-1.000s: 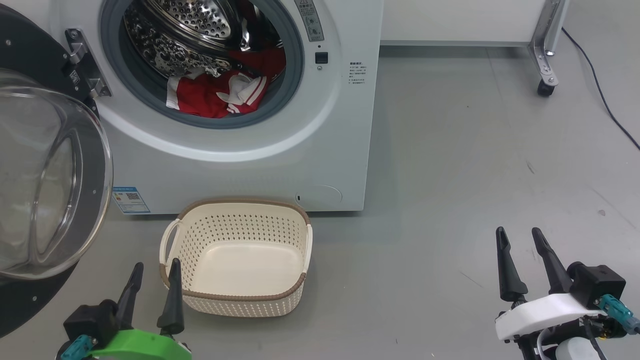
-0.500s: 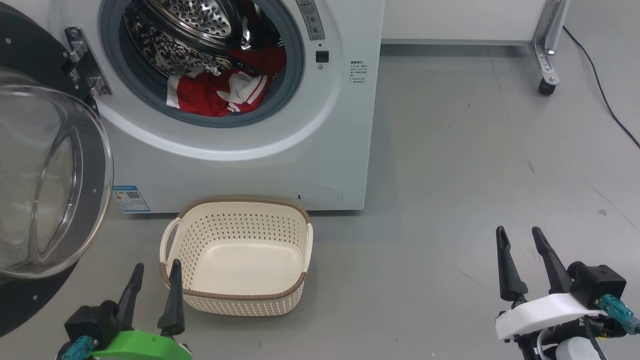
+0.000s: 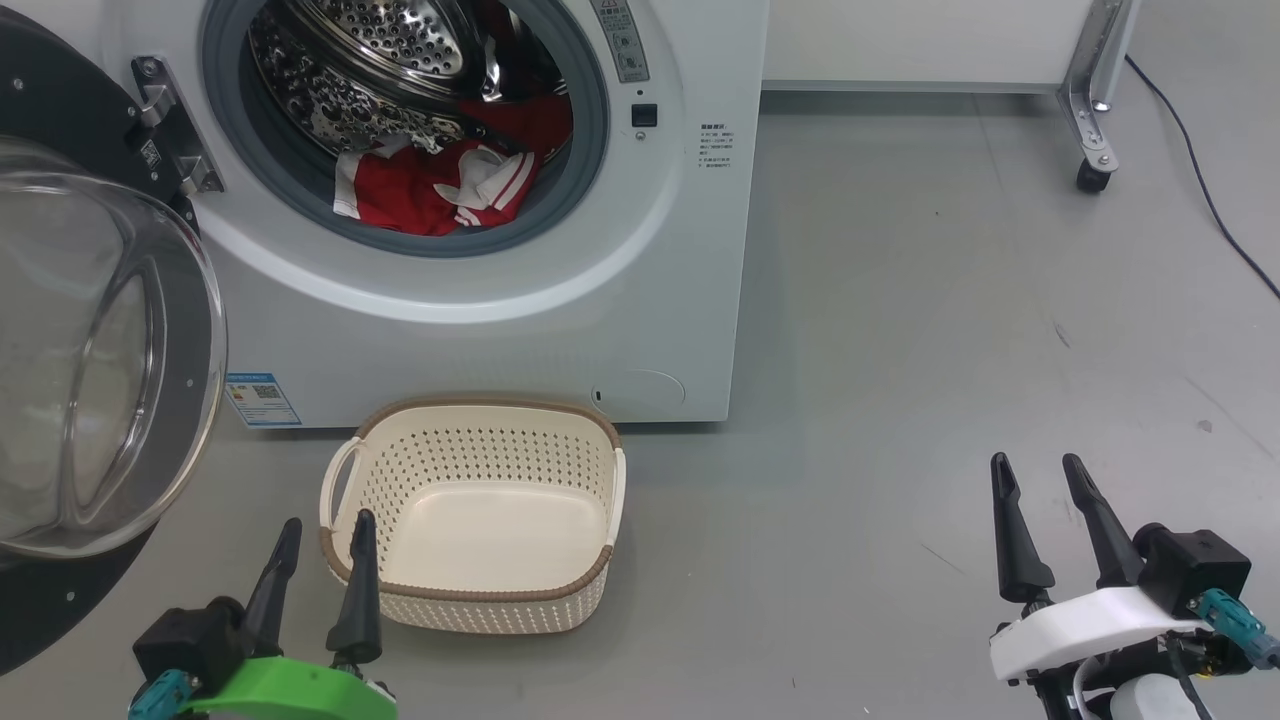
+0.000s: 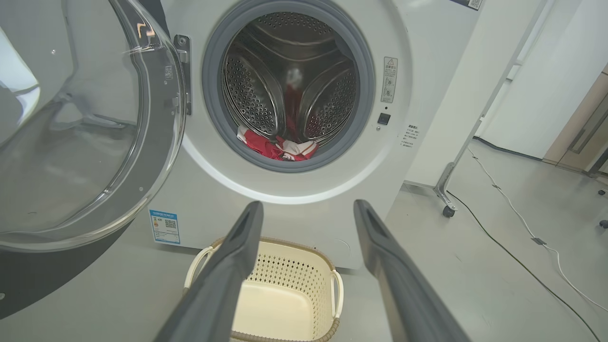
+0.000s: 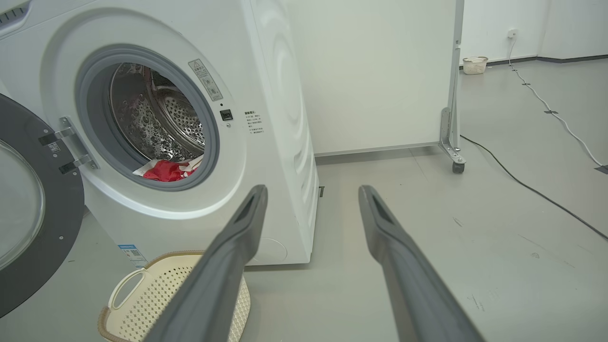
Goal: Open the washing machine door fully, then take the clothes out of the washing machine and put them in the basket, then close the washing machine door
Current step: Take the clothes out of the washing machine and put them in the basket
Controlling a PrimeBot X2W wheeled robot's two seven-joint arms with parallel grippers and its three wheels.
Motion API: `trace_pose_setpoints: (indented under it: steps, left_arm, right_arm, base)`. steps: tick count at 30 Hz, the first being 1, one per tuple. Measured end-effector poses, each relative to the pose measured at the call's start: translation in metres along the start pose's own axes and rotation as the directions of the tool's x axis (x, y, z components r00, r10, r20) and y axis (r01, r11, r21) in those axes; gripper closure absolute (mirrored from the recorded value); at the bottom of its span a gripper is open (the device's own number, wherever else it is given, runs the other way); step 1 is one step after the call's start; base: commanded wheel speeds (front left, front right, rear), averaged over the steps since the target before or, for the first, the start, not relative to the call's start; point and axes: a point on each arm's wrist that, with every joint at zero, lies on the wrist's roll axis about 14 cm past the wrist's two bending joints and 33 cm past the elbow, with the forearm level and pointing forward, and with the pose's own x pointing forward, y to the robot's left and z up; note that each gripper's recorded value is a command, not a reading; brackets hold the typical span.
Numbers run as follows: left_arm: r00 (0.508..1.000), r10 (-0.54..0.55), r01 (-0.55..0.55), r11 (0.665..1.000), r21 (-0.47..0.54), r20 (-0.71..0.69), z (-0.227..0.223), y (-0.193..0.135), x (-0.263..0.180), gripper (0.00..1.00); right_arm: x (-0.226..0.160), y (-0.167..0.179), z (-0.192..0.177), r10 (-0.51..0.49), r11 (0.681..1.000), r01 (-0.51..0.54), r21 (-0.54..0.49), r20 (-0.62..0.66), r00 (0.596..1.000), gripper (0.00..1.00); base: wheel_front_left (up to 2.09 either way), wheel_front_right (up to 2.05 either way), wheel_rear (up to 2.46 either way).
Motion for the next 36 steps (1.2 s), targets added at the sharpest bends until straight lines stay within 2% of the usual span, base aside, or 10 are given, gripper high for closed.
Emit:
trace_pose_setpoints:
  steps: [18,29,36]
  left_arm:
    - [1.0,-0.006,0.006,1.0,-0.016,0.011,0.0029,-0.0019,-0.0002,0.0]
    - [1.0,0.0,0.0,1.0,-0.021,0.006,0.0011,-0.0002,-0.0014,0.0]
    - [1.0,-0.026,0.027,0.999,0.021,-0.015,-0.0028,-0.0031,-0.002,0.0]
  right_arm:
    - [0.0002,0.0018,-0.001,0.006,1.0,-0.006,-0.001,-0.003,1.0,0.0]
    - [0.0014,0.0022,-0.0029,0.008,1.0,-0.008,0.0,-0.009,1.0,0.0]
    - [0.0019,0.0021,-0.0041,0.006,1.0,-0.006,0.003,-0.012,1.0,0.0]
  base:
    - [0.53,-0.53,0.0]
    - [1.15,-1.15,0.0]
    - [1.36,-1.36,0.0]
